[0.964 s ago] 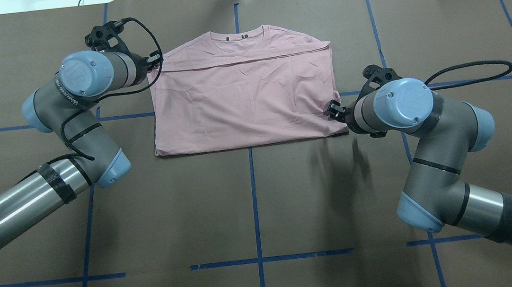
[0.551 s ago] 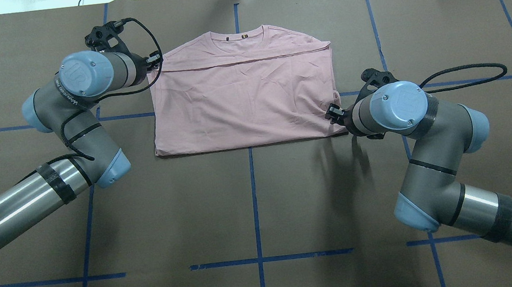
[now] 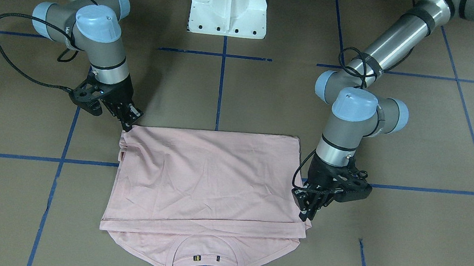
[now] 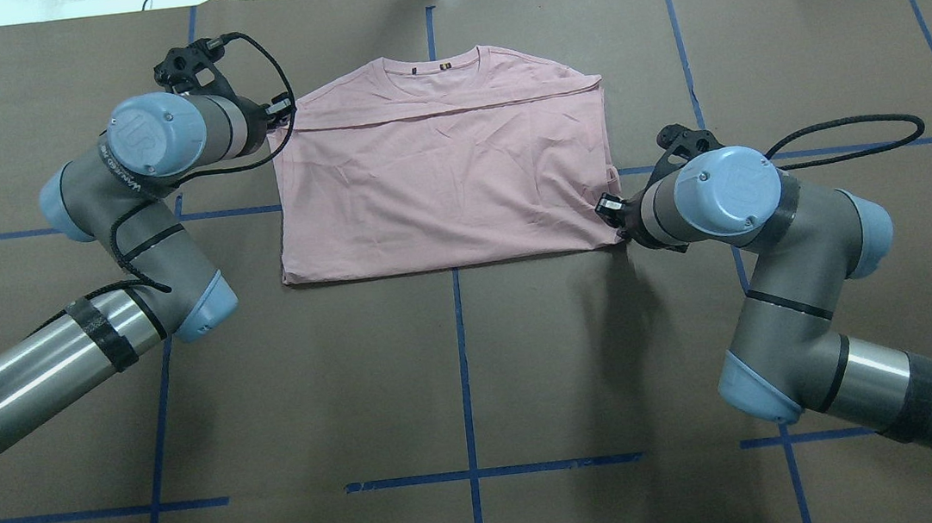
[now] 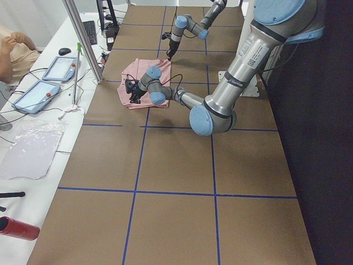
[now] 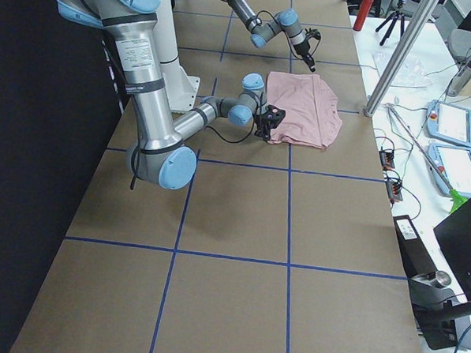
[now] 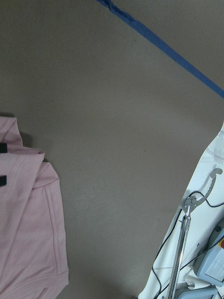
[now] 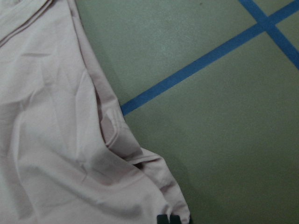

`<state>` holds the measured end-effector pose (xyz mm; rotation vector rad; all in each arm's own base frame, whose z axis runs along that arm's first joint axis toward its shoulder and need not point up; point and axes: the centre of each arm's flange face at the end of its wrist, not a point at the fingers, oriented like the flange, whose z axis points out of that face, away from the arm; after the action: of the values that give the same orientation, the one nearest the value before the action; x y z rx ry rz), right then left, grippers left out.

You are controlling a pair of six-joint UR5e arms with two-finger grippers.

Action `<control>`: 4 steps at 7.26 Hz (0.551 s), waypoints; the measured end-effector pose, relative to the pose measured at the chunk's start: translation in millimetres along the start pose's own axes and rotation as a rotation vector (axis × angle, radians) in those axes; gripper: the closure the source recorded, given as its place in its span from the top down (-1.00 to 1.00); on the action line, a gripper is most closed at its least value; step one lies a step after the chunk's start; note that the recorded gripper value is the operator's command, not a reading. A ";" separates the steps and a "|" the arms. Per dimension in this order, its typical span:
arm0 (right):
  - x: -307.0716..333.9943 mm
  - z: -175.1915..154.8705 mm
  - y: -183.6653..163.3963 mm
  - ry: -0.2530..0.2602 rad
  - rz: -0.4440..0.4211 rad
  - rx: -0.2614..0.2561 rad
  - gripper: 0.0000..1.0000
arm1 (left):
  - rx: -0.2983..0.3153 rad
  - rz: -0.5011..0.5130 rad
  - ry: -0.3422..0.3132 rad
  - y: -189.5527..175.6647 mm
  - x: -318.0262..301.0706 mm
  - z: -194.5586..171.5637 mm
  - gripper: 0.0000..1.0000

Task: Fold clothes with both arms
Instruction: 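Lower the right gripper to grasp the folded shirt's side edge, then drag the folded shirt with the right gripper toward the robot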

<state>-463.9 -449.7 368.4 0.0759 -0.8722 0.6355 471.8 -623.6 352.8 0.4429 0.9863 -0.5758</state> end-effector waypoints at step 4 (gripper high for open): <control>69.4 -113.6 60.6 -0.047 0.035 -0.181 -1.00 | 0.000 0.000 0.007 -0.6 2.6 -2.8 -0.44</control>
<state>-386.0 -330.9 333.7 -0.0876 -0.9744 0.5870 470.7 -623.0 349.1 0.4454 0.9932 -0.5743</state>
